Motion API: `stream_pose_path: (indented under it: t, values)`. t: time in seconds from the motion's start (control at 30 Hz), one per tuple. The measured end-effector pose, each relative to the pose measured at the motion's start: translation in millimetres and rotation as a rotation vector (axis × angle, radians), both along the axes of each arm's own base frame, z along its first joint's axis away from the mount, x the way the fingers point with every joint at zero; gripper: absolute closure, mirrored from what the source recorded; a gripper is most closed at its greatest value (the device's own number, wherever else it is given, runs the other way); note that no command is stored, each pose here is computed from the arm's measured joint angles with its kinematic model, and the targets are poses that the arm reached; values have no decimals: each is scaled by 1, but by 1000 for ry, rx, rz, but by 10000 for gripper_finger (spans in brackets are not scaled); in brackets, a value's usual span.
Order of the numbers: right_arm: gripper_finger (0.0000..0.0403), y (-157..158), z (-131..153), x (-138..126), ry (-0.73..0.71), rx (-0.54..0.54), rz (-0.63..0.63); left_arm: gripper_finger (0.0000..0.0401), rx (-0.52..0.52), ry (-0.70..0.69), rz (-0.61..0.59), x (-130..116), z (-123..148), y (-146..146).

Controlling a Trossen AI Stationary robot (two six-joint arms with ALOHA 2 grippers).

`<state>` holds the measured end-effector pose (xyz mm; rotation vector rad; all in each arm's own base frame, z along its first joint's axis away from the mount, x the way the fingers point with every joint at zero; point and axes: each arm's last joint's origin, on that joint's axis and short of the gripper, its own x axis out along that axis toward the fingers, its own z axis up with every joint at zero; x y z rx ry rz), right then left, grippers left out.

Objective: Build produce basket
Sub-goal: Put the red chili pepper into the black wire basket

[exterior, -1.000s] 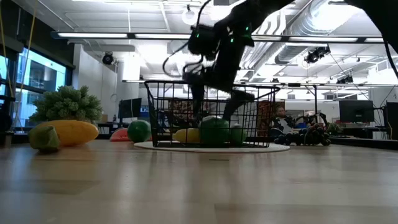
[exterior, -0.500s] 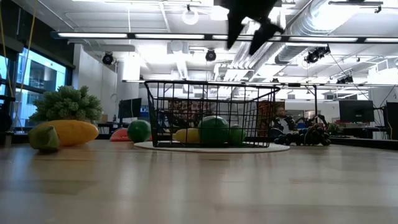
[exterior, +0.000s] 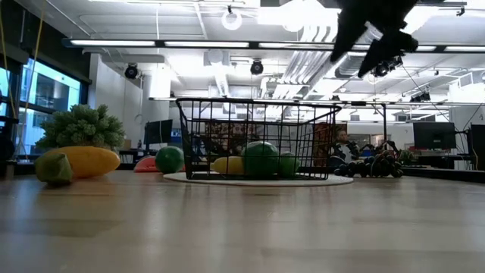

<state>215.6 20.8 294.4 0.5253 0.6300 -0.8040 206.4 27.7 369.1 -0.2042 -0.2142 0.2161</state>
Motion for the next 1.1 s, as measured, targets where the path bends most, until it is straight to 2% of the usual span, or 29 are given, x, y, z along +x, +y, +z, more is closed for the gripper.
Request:
stream_pose_path:
  t: [0.1,0.2,0.33,0.37,0.5,0.63,0.7,0.93,1.0,1.1]
  values:
    - [27,6,14,-2,-190,-26,129,217,-1,11,0,0,-1,0]
    - [27,3,33,-5,-316,-122,194,217,-4,33,3,1,-3,0]
    - [27,-7,47,-16,-233,-385,251,217,-11,52,20,1,-5,1]
    - [27,-9,49,-19,-229,-405,252,217,-11,55,21,1,-5,1]
    - [27,-11,59,-27,-351,-337,225,217,-11,62,22,1,-6,1]
    - [27,-5,69,-31,-407,-366,525,217,-5,65,23,1,-6,1]
    - [27,-3,72,-34,-439,-355,603,217,14,70,26,1,-6,1]
    - [27,-5,72,-40,-419,-364,626,217,57,81,33,1,-6,1]
    - [27,-3,66,-36,-459,-372,643,217,56,81,32,1,-6,1]
    - [27,-2,42,-30,-592,-383,656,217,56,81,32,1,-6,1]
